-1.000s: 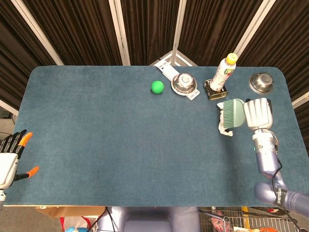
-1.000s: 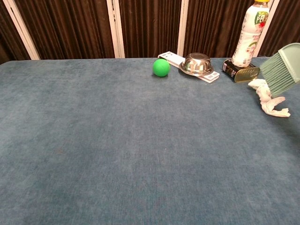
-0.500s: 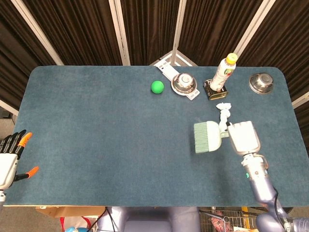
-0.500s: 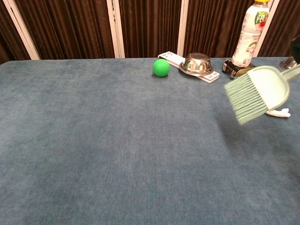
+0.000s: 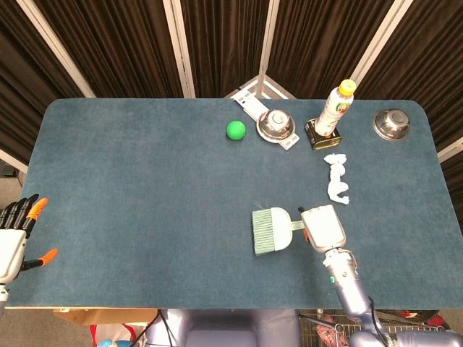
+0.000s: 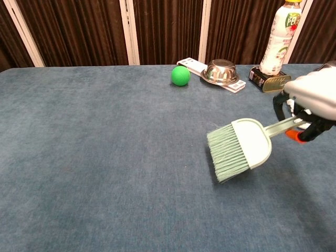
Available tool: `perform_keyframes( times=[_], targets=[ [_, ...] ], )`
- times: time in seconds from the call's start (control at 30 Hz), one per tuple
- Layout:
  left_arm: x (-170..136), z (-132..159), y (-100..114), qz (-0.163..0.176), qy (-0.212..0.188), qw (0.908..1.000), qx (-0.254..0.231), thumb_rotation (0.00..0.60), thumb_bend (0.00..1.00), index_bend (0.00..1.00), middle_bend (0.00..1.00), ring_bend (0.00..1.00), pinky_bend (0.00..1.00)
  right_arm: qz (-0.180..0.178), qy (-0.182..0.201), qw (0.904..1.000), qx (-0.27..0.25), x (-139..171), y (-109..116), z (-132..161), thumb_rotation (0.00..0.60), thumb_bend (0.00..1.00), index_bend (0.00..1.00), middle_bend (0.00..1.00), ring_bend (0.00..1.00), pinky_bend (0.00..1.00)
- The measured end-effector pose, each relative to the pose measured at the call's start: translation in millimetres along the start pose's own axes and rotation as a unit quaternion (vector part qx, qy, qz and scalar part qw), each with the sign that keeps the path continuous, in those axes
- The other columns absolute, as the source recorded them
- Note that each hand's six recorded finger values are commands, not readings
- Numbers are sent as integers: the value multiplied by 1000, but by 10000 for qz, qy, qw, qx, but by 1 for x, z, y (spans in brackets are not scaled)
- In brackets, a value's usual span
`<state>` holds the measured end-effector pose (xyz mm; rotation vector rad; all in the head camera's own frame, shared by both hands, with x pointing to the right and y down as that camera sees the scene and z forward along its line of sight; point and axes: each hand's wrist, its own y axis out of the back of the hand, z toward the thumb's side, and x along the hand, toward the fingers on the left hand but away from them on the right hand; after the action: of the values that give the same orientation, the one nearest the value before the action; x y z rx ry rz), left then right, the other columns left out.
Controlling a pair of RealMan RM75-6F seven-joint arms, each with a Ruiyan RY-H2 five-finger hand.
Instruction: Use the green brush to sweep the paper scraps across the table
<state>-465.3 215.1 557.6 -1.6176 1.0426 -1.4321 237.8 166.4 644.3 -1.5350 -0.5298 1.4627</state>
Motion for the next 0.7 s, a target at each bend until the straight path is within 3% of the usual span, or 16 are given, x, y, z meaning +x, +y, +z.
perform_keyframes(
  times=[0.07, 0.13, 0.23, 0.37, 0.43, 0.57, 0.7],
  targets=[
    [0, 0, 0, 3, -1, 10000, -3, 600, 0, 0, 0, 0, 0, 78, -76, 9999, -2, -2, -7, 0, 600, 617, 692, 933, 946, 877],
    [-1, -1, 0, 1, 1, 10000, -6, 600, 0, 0, 0, 0, 0, 161, -160, 9997, -14, -3, -14, -2, 600, 577, 542, 928, 914, 868],
    [-1, -1, 0, -2, 1, 10000, -5, 600, 0, 0, 0, 0, 0, 270, -288, 9992, 32, -3, -22, -7, 600, 443, 278, 849, 817, 840],
    [-1, 0, 0, -11, -10, 10000, 11, 600, 0, 0, 0, 0, 0, 298, -393, 9983, 313, -1, -26, -17, 600, 354, 58, 753, 722, 796],
    [-1, 0, 0, -15, -11, 10000, 22, 600, 0, 0, 0, 0, 0, 270, -441, 9973, 515, 1, -27, -23, 600, 341, 5, 715, 688, 758],
    [-1, 0, -1, -17, -1, 10000, 46, 600, 0, 0, 0, 0, 0, 203, -528, 9952, 804, 7, -25, -36, 600, 334, 0, 645, 625, 679],
    [-1, 0, 0, -13, 14, 10000, 54, 600, 0, 0, 0, 0, 0, 177, -686, 9927, 981, 16, -23, -54, 600, 335, 0, 517, 486, 531]
  ],
)
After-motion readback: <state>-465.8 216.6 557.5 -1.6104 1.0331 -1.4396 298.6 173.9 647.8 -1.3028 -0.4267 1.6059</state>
